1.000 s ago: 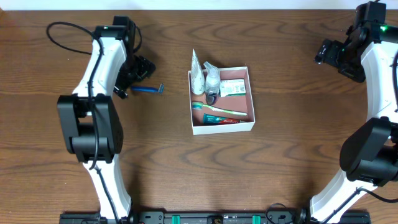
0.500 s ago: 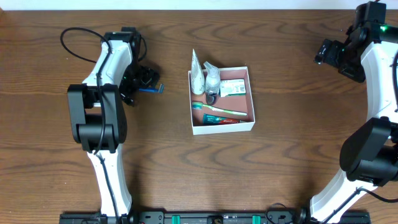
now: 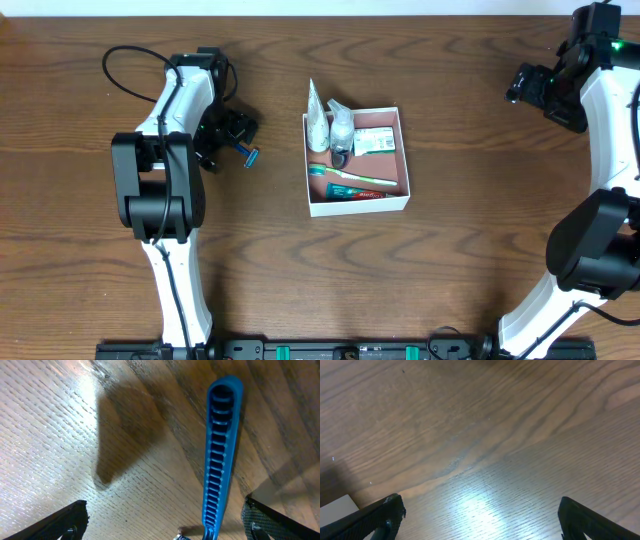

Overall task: Pack container
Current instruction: 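Grasp the blue razor handle with the left gripper and lift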

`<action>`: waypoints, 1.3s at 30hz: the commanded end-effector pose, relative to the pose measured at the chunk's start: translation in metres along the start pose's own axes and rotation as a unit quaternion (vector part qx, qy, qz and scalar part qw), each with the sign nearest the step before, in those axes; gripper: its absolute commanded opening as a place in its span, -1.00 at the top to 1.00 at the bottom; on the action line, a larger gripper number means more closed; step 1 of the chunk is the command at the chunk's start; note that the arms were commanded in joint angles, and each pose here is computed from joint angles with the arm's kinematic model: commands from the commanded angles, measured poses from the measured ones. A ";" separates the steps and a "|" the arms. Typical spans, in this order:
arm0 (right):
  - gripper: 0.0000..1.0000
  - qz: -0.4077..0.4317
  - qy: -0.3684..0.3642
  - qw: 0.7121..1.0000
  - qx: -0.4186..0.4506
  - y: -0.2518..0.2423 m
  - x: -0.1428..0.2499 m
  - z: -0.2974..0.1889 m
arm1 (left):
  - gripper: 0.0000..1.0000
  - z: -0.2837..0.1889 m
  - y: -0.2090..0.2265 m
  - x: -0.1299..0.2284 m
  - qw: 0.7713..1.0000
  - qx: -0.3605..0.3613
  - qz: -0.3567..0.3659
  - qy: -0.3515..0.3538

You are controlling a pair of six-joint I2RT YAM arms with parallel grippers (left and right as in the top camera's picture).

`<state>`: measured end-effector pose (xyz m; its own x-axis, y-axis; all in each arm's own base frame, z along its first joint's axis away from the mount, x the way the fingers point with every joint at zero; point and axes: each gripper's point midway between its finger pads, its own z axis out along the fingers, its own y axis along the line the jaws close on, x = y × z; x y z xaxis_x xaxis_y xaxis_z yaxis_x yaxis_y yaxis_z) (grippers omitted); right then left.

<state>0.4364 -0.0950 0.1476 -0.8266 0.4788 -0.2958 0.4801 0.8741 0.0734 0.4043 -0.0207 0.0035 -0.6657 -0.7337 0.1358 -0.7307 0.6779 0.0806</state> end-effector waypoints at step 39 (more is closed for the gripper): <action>-0.97 0.001 -0.022 1.000 -0.003 -0.001 -0.008 -0.016 | 0.74 0.009 0.001 0.007 0.998 -0.029 0.053 -0.006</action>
<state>0.4364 -0.0950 0.1476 -0.8266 0.4788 -0.2958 0.4801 0.8741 0.0734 0.4044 -0.0272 0.0010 -0.7188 -0.6859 0.1134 -0.6791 0.7277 0.0966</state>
